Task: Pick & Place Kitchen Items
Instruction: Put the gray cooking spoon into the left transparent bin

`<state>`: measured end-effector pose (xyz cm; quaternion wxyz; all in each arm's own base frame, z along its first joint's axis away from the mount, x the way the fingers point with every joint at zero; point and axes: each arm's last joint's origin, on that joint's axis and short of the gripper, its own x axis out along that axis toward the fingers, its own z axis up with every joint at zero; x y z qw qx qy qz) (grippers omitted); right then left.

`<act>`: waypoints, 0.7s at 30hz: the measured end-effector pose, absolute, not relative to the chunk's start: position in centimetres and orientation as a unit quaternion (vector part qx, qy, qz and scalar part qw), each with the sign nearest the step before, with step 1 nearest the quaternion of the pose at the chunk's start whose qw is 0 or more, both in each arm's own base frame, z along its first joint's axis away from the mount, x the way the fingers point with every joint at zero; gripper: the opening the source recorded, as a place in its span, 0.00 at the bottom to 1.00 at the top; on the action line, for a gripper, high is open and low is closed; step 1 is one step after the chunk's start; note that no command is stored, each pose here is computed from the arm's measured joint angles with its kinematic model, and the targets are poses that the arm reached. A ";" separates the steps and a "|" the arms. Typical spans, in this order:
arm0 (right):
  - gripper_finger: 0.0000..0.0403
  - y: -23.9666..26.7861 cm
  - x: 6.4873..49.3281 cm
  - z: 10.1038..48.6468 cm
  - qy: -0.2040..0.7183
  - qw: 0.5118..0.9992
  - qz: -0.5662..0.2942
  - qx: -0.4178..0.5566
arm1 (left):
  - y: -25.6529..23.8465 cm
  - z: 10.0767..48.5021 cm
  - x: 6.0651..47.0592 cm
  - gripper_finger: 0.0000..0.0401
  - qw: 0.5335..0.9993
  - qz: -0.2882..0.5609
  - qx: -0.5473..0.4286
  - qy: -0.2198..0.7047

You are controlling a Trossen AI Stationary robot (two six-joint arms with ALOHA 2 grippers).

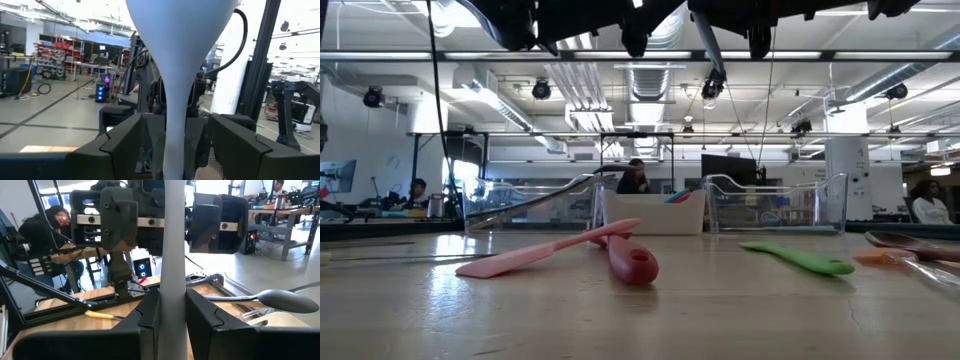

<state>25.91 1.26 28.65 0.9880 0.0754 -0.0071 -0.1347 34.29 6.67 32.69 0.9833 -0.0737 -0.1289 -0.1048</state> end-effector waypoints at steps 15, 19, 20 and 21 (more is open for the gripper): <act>0.13 1.3 25.9 28.7 -0.010 0.989 -0.122 0.081 | 6.7 33.3 34.8 0.58 0.982 -0.108 -0.069 -0.137; 0.13 1.3 25.9 28.7 -0.010 0.989 -0.122 0.082 | 6.7 33.5 34.8 0.53 0.982 -0.107 -0.067 -0.143; 0.13 1.3 25.9 28.7 -0.010 0.989 -0.122 0.082 | 6.7 33.6 34.8 0.50 0.982 -0.107 -0.067 -0.144; 0.13 1.3 25.9 28.7 -0.010 0.989 -0.122 0.082 | 6.7 33.7 34.8 0.47 0.981 -0.107 -0.067 -0.145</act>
